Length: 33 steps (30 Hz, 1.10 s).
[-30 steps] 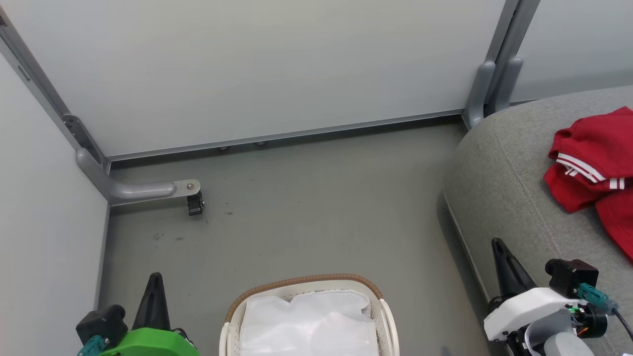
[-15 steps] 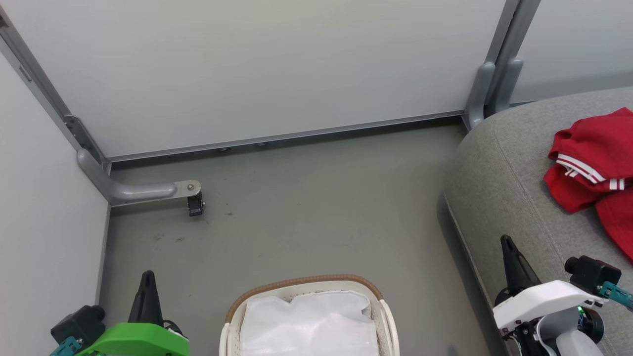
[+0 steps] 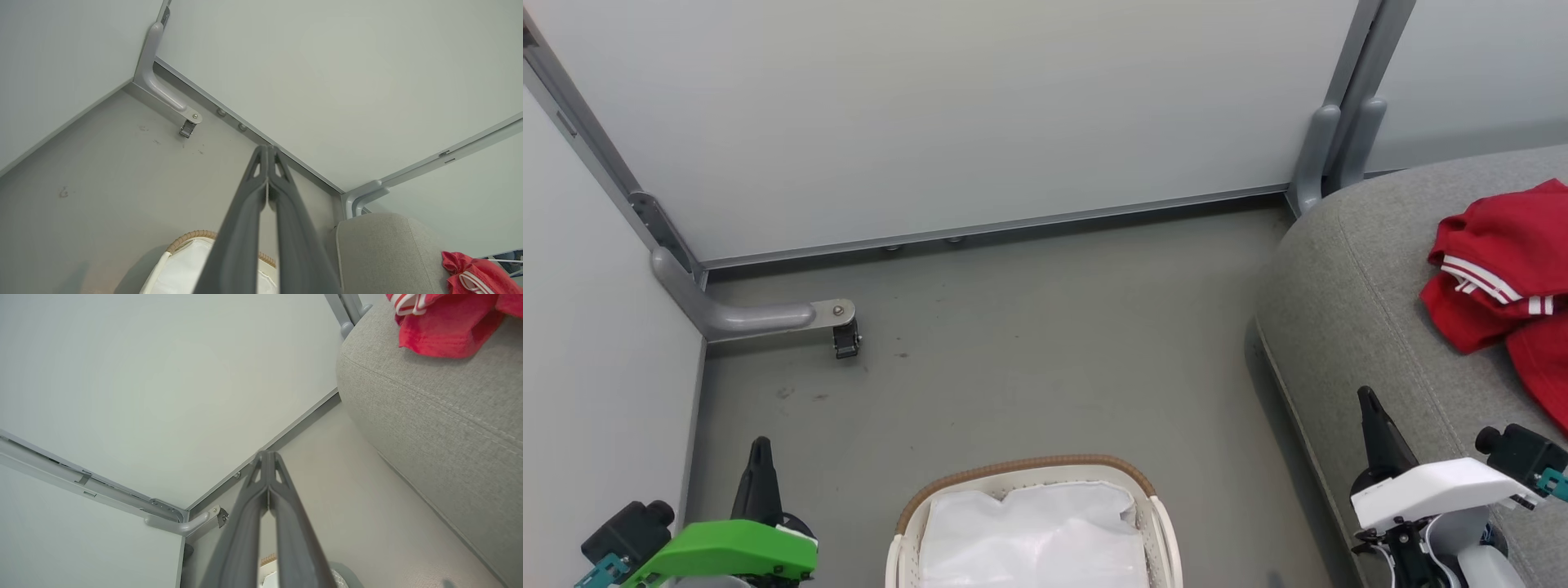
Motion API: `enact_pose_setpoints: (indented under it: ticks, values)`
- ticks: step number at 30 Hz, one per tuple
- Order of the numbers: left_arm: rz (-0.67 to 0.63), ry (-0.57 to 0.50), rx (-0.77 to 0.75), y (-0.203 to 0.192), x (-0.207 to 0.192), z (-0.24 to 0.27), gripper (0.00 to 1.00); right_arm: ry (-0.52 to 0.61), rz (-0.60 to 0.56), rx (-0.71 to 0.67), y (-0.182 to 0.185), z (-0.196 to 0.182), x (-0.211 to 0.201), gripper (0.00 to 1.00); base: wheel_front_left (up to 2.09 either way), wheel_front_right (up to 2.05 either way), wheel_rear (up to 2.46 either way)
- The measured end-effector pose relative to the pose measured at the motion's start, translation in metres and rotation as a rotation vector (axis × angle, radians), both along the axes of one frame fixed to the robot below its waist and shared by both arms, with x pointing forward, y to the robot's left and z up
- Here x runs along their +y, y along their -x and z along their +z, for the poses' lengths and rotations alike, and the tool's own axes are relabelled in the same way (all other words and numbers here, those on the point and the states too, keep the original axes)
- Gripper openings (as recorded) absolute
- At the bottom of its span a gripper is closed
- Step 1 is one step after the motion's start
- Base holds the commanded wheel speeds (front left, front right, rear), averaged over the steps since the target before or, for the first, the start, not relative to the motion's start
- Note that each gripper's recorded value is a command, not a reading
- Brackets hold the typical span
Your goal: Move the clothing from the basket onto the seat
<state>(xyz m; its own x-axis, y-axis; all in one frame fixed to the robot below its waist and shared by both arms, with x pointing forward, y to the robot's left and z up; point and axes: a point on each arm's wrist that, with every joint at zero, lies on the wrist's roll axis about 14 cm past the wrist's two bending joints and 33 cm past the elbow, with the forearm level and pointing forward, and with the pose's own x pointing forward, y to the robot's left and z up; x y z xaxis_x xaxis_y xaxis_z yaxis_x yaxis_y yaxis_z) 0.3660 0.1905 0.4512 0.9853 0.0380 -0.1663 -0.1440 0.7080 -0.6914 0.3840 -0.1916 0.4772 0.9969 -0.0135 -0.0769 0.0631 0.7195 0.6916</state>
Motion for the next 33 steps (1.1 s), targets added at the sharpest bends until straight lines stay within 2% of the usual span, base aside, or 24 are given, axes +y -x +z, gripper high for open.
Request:
enact_pose_setpoints:
  ticks: [33]
  values:
    - [0.043, 0.373, -0.048, -0.01, 0.005, 0.018, 0.0, -0.379, -0.033, -0.005, -0.001, 0.007, -0.005, 0.0, 0.0, 0.0, 0.0]
